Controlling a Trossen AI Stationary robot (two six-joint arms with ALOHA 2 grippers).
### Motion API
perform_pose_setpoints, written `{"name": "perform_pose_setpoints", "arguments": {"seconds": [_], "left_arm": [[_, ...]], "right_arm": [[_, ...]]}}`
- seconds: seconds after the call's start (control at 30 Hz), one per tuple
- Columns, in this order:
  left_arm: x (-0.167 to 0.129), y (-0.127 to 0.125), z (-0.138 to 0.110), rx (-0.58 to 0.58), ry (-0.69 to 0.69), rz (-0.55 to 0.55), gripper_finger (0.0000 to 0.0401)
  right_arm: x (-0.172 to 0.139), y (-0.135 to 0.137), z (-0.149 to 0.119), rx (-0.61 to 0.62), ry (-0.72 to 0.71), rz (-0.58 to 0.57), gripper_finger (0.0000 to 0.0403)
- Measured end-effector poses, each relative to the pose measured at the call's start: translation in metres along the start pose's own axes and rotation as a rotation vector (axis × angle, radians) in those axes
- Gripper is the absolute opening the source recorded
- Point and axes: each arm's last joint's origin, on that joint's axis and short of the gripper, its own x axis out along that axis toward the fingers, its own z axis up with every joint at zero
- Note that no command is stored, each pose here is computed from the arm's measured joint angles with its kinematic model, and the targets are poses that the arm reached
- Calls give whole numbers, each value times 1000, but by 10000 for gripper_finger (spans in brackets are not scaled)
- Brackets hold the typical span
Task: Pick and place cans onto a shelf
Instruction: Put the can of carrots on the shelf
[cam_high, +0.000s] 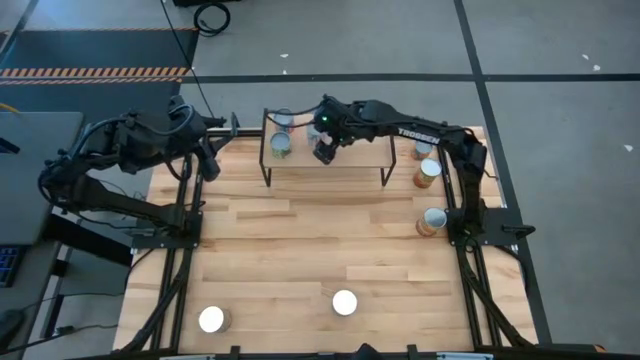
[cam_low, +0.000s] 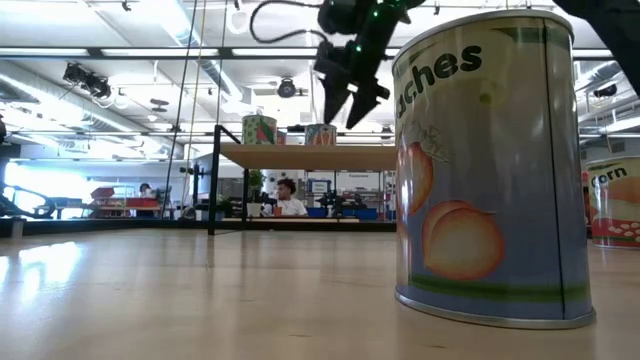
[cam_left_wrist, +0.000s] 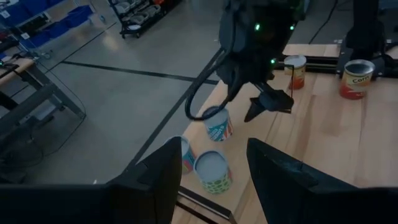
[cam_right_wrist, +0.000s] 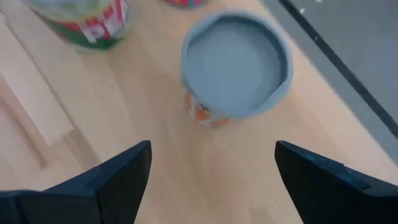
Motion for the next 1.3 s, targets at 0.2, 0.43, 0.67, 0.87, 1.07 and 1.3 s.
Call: {"name": "perform_pose_setpoints", "arguments": {"seconds": [0.2, 0.43, 0.67, 0.87, 1.07, 1.3], "left_arm": [[0, 0, 1, -34, -12, -1, 188], [0, 0, 5, -54, -41, 0, 188], [0, -1, 13, -97, -114, -54, 188], [-1, -1, 15, -115, -141, -56, 188], [-1, 0, 17, -155, -158, -58, 188], [3, -3, 18, -204, -146, -62, 188]], "right_arm": [[17, -3, -6, 67, 9, -8, 348], [37, -1, -6, 88, -87, 11, 347], [50, 2, -5, 79, -192, 39, 347], [54, -4, -3, 53, -234, 12, 347], [56, -17, 2, 45, -262, -13, 347], [56, -23, 7, 28, -300, 48, 347]]}}
